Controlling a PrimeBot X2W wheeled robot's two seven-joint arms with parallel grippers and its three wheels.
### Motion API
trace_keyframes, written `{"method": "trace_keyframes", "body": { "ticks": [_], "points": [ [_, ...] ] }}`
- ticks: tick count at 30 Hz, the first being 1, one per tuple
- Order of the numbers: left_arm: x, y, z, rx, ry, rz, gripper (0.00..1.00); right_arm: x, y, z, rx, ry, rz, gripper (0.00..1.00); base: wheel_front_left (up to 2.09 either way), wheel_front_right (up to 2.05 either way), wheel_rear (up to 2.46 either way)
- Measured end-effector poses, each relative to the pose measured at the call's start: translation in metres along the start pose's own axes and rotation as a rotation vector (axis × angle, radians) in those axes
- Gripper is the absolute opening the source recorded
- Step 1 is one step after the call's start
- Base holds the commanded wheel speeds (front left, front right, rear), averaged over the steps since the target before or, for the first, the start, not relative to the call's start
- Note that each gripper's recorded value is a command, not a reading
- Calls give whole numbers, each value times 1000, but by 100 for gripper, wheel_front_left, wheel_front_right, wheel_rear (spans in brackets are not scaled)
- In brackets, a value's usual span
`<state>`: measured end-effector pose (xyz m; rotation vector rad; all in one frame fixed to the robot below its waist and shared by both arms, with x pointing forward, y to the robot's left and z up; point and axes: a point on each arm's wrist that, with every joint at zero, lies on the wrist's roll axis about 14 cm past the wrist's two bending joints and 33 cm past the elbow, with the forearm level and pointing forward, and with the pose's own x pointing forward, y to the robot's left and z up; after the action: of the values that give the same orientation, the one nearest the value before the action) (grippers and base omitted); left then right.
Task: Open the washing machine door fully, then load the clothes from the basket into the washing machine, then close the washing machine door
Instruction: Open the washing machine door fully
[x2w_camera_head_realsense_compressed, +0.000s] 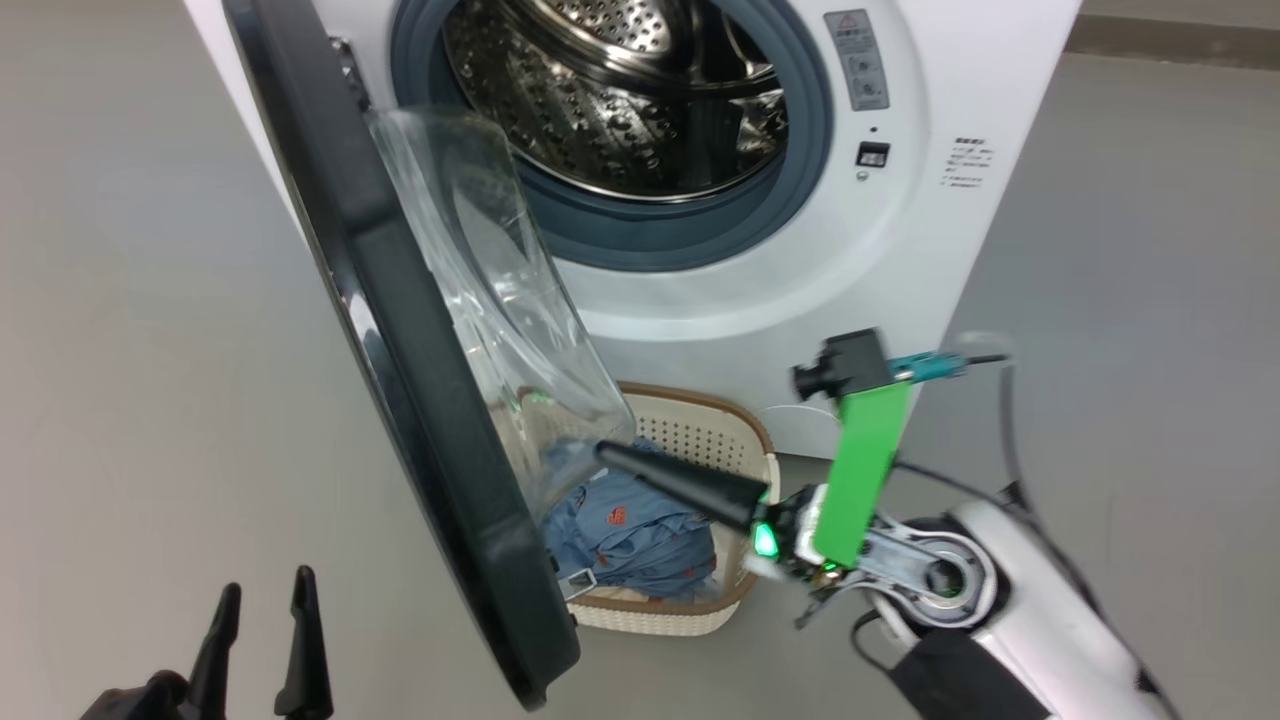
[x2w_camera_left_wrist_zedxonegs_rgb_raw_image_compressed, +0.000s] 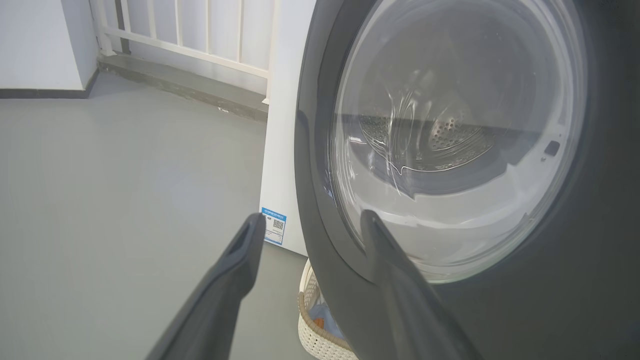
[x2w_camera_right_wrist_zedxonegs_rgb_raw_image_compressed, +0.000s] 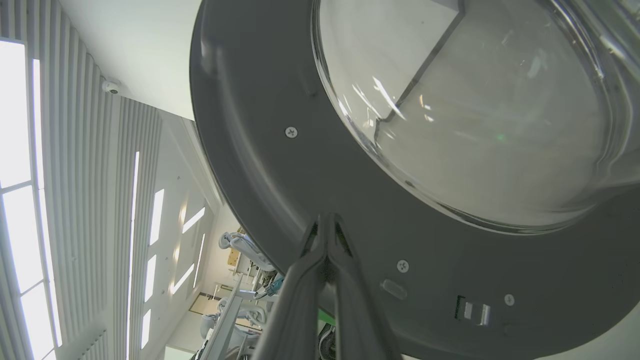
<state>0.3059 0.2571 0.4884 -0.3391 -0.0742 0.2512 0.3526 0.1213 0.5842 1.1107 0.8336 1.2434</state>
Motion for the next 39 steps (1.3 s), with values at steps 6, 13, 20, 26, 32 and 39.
{"method": "trace_keyframes", "body": {
  "ticks": [6, 13, 20, 26, 32, 39],
  "points": [
    [1, -1, 2, 5, -7, -10, 100, -28, 10, 21, -194, -117, -54, 10, 0, 0, 0],
    [3, -4, -1, 5, 0, -21, 100, -63, 10, 37, -364, -269, -132, 100, 0, 0, 0],
    [6, -13, -2, 7, 3, -49, 100, -100, 7, 58, -595, -423, -235, 100, 0, 0, 0],
    [8, -16, -2, 7, 4, -61, 100, -139, -13, 71, -807, -535, -356, 100, 0, 0, 0],
    [7, -15, -5, 9, 12, -60, 100, -170, -24, 80, -923, -588, -448, 100, 0, 0, 0],
    [7, -16, -9, 18, 25, -67, 100, -227, -35, 85, -998, -731, -617, 100, 0, 0, 0]
  ]
}}
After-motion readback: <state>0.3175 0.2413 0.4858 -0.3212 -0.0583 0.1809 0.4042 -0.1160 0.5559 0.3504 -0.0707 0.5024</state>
